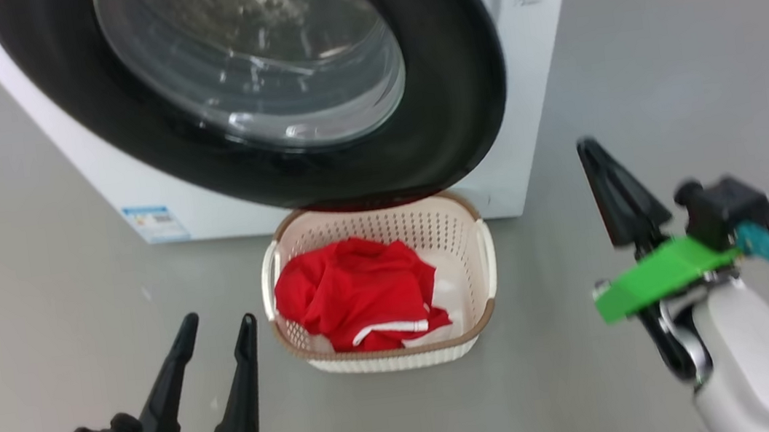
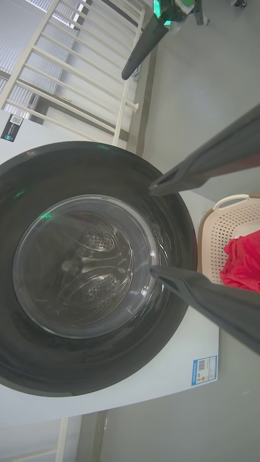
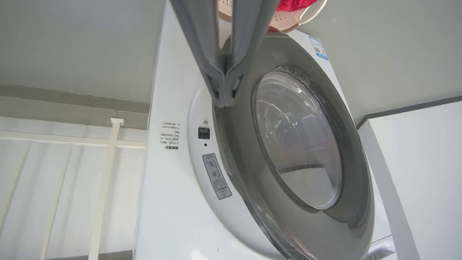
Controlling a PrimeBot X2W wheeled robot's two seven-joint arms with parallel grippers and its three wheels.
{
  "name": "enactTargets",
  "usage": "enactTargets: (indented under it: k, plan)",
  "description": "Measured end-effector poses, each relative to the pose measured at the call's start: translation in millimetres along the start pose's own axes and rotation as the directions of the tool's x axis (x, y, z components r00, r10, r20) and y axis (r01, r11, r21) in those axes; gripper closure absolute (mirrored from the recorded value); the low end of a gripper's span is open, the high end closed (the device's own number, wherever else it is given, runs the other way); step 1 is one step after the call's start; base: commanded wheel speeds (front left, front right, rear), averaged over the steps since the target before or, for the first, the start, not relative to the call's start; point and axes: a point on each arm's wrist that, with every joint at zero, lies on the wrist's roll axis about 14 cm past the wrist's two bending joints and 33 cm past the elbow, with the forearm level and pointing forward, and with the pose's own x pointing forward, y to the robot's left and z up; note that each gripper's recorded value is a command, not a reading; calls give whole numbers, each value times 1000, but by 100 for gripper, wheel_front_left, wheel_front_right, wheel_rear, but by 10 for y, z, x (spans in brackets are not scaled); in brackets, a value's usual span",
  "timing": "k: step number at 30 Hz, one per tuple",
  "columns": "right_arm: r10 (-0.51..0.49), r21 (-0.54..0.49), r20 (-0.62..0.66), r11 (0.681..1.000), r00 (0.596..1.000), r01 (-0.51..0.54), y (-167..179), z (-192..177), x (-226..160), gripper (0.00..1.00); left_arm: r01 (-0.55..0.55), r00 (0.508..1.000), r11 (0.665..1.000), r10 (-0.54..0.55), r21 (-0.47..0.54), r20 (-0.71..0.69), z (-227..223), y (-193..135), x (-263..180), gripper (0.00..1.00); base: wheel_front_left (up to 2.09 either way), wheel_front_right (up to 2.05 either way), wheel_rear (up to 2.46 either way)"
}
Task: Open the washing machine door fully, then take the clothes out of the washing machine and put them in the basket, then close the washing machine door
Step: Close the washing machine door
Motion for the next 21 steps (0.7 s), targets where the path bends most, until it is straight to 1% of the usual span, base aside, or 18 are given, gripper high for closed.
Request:
enactTargets:
  k: [3, 7, 12, 16, 21]
  plan:
    - [43, -35, -7, 998, 999, -43, 82, -26, 231, 100, -12, 1000, 1000, 12, 3, -5, -25, 47, 50, 0, 0, 0, 0]
    - [99, -44, -17, 994, 995, -100, 219, -85, 527, 100, -34, 999, 999, 34, 7, -9, -63, 123, 122, 0, 0, 0, 0]
    - [140, -56, -40, 988, 989, -142, 285, -202, 849, 100, -66, 997, 998, 67, 7, -32, -175, 223, 188, 0, 0, 0, 0]
    - [167, -64, -46, 983, 985, -169, 313, -264, 1083, 100, -83, 995, 996, 84, 27, -57, -282, 305, 233, 0, 0, 0, 0]
    - [188, -55, -55, 980, 981, -191, 358, -364, 1255, 100, -92, 993, 995, 94, 22, -67, -354, 329, 325, 0, 0, 0, 0]
